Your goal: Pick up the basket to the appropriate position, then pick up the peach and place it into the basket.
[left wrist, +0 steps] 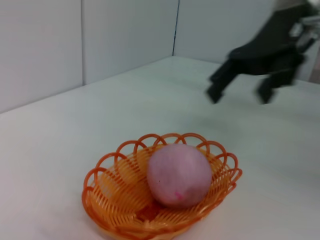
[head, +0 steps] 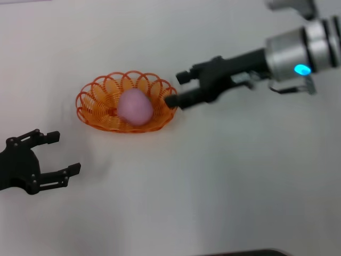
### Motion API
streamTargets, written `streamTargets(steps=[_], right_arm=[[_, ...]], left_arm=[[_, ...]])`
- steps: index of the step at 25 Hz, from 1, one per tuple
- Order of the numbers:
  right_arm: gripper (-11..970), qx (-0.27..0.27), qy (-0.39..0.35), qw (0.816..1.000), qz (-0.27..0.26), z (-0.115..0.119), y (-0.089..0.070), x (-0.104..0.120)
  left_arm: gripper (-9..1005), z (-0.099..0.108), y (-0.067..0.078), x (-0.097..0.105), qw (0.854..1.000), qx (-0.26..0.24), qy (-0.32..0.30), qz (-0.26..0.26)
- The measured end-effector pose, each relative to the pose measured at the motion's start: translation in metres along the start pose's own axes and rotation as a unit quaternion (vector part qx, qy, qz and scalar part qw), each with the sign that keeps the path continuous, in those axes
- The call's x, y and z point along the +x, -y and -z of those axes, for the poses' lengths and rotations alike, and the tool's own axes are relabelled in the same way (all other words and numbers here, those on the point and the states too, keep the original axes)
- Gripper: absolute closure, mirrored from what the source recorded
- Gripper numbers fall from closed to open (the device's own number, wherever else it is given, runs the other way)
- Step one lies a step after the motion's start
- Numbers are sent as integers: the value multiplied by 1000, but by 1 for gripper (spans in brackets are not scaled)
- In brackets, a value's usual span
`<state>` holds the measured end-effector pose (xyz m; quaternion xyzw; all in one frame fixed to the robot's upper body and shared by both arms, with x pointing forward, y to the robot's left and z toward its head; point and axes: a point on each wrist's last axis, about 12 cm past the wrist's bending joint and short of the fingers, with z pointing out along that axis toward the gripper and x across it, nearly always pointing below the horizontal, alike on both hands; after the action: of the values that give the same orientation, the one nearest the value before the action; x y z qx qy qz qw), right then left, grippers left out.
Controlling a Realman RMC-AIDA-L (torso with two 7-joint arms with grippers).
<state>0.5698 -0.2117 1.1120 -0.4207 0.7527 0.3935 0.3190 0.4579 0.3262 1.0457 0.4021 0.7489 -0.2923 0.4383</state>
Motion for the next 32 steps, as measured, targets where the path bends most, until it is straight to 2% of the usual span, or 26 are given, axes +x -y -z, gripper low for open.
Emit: streamTargets(steps=[1, 2, 5, 10, 22, 28, 32], right_arm=[[100, 0, 0, 1000, 0, 0, 0, 0], [101, -12, 17, 1000, 23, 9, -4, 9], [101, 0, 61, 996, 61, 27, -8, 33], [102, 36, 102, 991, 73, 37, -8, 67], [102, 44, 104, 985, 134, 25, -21, 106], [101, 69, 91, 985, 129, 11, -28, 137], [101, 68, 91, 985, 127, 8, -31, 142]], left_arm=[[104, 0, 0, 0, 1000, 0, 1, 0], [104, 0, 0, 0, 1000, 0, 1, 0], [105, -2, -1, -2, 1000, 2, 2, -3], [105, -2, 0, -3, 1000, 6, 5, -3], [105, -1, 2, -3, 1000, 16, 9, 4], [104, -1, 7, -1, 1000, 24, 12, 11], [104, -2, 10, 0, 999, 31, 12, 14]])
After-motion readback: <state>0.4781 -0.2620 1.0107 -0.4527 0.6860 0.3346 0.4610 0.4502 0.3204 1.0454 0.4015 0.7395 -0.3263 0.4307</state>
